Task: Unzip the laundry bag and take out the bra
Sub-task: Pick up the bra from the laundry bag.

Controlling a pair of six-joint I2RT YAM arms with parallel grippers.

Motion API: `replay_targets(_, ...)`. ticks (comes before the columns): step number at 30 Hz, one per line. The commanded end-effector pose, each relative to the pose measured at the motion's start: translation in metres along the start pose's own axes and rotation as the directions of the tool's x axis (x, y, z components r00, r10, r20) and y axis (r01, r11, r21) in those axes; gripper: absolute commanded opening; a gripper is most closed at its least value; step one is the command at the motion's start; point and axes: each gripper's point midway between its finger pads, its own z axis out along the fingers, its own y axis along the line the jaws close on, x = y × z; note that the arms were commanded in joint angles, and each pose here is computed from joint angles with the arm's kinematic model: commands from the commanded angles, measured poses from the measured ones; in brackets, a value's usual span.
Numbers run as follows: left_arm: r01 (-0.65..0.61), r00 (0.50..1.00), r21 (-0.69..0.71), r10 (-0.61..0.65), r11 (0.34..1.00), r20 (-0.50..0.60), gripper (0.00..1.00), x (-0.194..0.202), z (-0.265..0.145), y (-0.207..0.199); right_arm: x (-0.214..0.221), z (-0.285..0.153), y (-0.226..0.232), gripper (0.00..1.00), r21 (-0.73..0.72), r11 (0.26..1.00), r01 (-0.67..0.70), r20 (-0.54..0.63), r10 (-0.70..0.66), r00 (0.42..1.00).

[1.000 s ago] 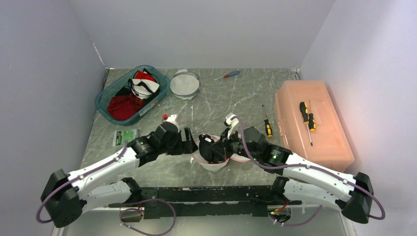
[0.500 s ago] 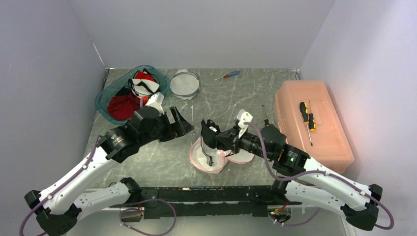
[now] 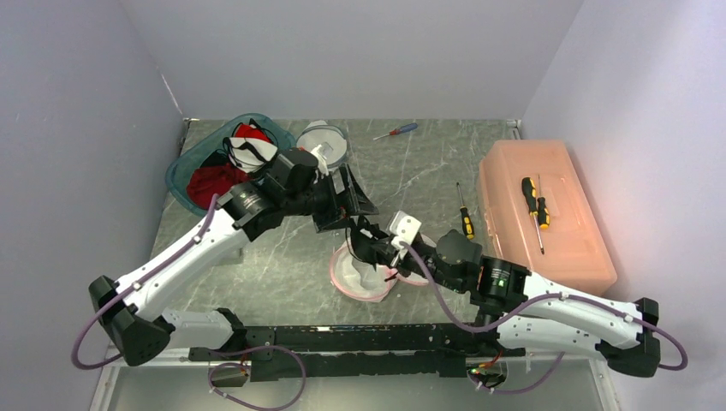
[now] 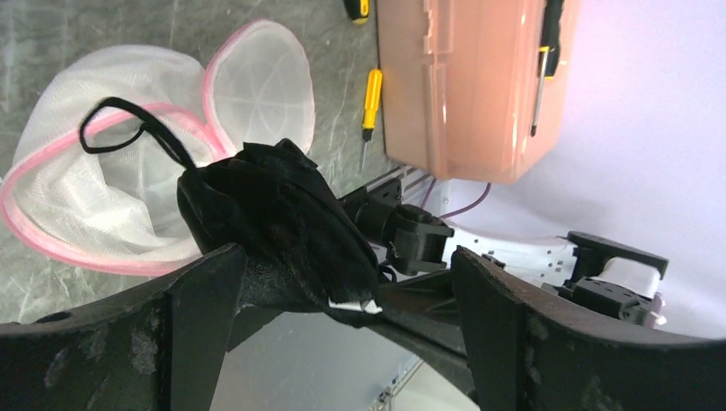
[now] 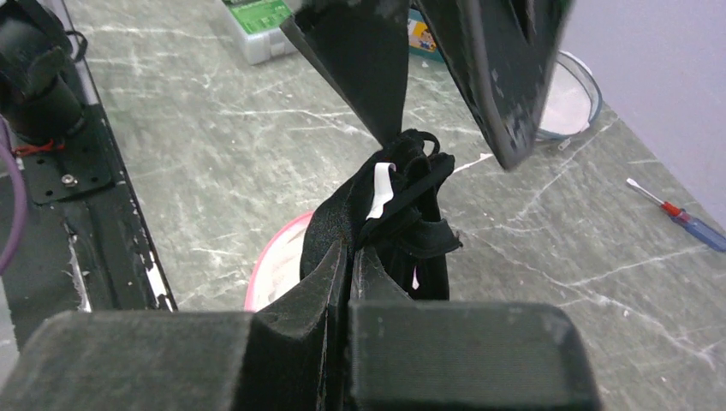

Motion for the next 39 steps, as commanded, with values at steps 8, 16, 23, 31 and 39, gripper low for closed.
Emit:
replay_targets(8, -0.002, 0.991, 0.010, 0.003, 1.000, -0.136, 0.94, 0.022, 0.006, 0.004, -0.028, 0.005, -0.016, 0.00, 0.137, 0.984, 0.113, 0.030, -0.118, 0.993)
replay_targets(16, -0.011, 0.994, -0.045, 0.006, 0.999, -0.108, 0.94, 0.011, -0.020, 0.021, -0.029, 0.006, -0.021, 0.00, 0.178, 0.972, 0.152, 0.012, -0.157, 0.988)
replay_targets(23, 0.057, 0.988, -0.016, -0.059, 0.998, -0.140, 0.94, 0.017, -0.005, 0.022, -0.030, 0.012, -0.019, 0.00, 0.178, 0.969, 0.170, 0.009, -0.174, 0.985)
replay_targets(31, 0.075, 0.985, -0.001, -0.074, 0.997, -0.158, 0.94, 0.013, 0.019, 0.009, -0.031, 0.018, -0.015, 0.00, 0.171, 0.966, 0.192, 0.002, -0.195, 0.981)
replay_targets(39, 0.074, 0.982, -0.027, -0.077, 0.997, -0.173, 0.84, 0.019, 0.032, 0.018, -0.029, 0.020, -0.011, 0.00, 0.159, 0.967, 0.198, 0.001, -0.200, 0.980)
